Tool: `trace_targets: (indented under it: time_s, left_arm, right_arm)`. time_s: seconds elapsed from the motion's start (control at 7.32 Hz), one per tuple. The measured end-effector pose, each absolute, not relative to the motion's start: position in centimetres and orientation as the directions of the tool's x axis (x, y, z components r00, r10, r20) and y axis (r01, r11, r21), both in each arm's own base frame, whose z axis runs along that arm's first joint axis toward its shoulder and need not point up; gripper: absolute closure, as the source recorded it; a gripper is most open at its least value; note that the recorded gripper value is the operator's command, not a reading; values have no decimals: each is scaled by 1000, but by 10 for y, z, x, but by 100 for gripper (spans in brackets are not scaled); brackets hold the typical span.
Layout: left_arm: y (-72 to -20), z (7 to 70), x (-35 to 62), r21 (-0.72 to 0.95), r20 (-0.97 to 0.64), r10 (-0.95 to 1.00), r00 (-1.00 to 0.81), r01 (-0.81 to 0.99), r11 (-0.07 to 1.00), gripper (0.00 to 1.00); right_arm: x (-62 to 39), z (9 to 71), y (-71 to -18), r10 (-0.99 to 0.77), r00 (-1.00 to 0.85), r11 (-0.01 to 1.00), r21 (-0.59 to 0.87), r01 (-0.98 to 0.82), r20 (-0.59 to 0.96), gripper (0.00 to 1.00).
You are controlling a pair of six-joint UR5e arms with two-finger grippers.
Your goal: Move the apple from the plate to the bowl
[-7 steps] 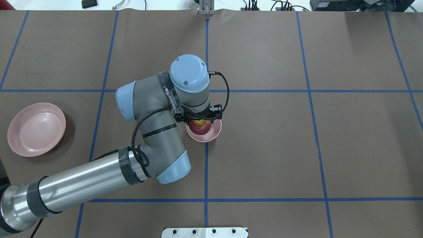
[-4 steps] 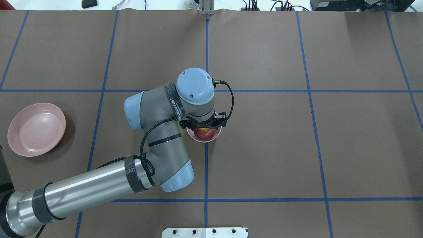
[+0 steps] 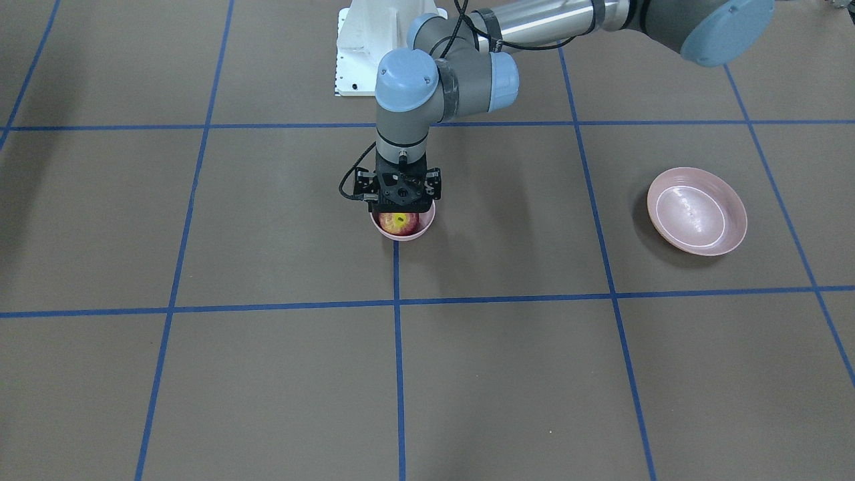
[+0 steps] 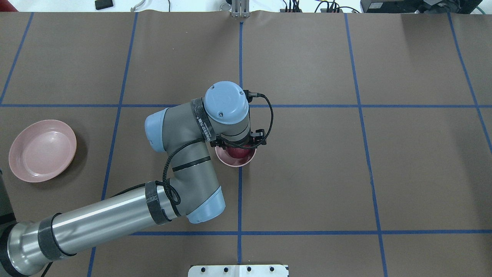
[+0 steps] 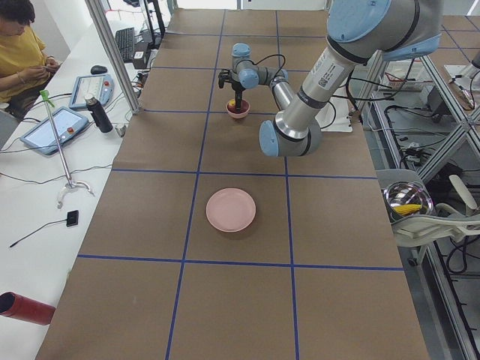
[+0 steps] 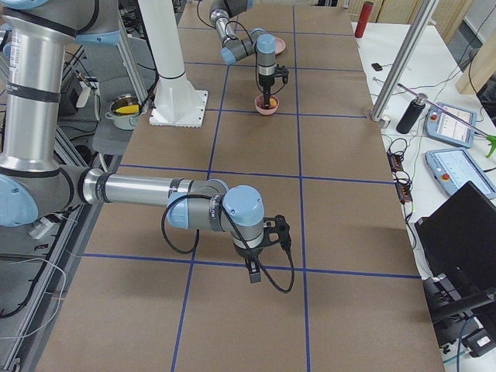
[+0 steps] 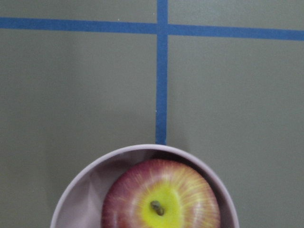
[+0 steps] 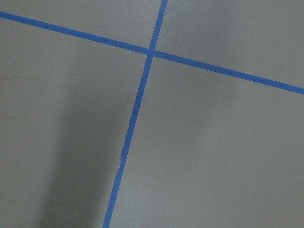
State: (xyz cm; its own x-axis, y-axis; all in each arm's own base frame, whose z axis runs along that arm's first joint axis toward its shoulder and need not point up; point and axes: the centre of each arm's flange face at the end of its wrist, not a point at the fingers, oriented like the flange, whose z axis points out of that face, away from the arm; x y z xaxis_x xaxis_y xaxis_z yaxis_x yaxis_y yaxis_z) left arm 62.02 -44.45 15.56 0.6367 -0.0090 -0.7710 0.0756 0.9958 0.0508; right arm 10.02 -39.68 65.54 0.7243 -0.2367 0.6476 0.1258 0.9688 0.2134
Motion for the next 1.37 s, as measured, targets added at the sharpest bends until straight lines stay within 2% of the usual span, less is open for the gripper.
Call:
trace_targets:
  time_s: [0.41,0.68,0.96,1.37]
  left_arm:
    - [-453,140,559,100,-756,27,654,74,992,2]
    - [-457,158,475,170,-717,114,688,14,985,2]
    - [-470,214,377,229,-677,211,705,-71,971,2]
    - [-487,320,217,234,-659,274,700,-155,960,2]
  right_arm:
    - [100,656,-397,-236,724,969,213,125,648,0]
    - [100,656,-397,-234,725,970,210,124,648,0]
    - [100,657,-397,-221,726,973,201,116,651,0]
    - [100,656,-399,-200,729,977,190,97,655,0]
